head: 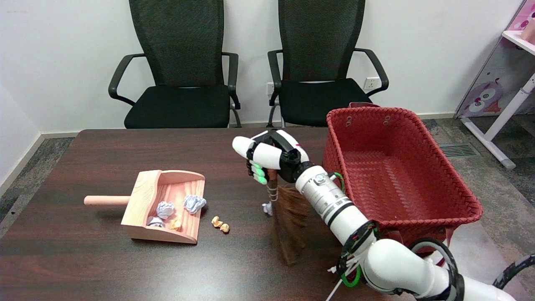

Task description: Sweep the paper ball into the dustpan.

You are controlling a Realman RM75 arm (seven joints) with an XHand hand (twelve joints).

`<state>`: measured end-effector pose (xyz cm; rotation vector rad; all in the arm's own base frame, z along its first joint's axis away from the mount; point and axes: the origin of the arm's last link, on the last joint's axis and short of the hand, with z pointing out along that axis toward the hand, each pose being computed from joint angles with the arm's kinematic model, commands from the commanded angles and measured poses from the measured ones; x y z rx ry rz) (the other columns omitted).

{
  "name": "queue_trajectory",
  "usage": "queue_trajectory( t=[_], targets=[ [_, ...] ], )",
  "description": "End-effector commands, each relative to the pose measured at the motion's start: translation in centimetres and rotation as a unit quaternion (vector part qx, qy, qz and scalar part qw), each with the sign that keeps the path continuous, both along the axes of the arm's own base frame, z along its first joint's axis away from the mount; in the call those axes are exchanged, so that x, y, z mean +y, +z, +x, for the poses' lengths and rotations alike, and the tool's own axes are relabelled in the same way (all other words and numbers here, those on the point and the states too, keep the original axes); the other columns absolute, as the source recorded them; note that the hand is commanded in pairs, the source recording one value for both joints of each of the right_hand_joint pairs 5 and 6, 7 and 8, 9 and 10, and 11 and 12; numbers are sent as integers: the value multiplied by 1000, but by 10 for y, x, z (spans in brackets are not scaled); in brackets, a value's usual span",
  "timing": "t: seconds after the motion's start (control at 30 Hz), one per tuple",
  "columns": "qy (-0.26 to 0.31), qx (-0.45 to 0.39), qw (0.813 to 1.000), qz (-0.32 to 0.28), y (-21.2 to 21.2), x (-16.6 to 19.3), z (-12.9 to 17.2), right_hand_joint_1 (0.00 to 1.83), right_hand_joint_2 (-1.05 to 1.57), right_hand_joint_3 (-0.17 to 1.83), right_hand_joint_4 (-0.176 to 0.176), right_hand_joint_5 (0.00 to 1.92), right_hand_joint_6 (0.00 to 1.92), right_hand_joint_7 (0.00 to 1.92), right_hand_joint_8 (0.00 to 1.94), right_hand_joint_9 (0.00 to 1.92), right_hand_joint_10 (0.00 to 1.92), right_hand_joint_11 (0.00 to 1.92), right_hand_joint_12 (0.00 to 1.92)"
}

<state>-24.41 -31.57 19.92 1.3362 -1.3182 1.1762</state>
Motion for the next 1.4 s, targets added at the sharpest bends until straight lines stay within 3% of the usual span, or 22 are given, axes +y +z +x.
queue_trajectory(
  t=[0.03, 0.33, 0.57, 0.8, 1.07, 1.23, 1.4],
  targets=[
    [-44, -247, 967, 45, -29, -34, -1, 956, 1242, 1553, -8, 1920, 1920, 1920, 1920, 1920, 1920, 1920, 1920],
    [-26, -286, 956, 50, -46, -53, 6, 944, 1298, 1394, -9, 1920, 1920, 1920, 1920, 1920, 1920, 1920, 1920],
    [47, -316, 946, 45, -36, -62, 36, 943, 1353, 1295, -9, 1920, 1920, 1920, 1920, 1920, 1920, 1920, 1920],
    [119, -378, 918, 17, -14, -61, 56, 944, 1378, 1248, -12, 1920, 1920, 1920, 1920, 1920, 1920, 1920, 1920],
    [186, -370, 910, -22, 13, -57, 70, 944, 1392, 1229, -13, 1920, 1920, 1920, 1920, 1920, 1920, 1920, 1920],
    [217, -337, 915, -35, 23, -53, 71, 946, 1375, 1257, -14, 1920, 1920, 1920, 1920, 1920, 1920, 1920, 1920],
    [204, -292, 933, -57, 23, -45, 57, 942, 1357, 1282, -16, 1920, 1920, 1920, 1920, 1920, 1920, 1920, 1920]
  ],
)
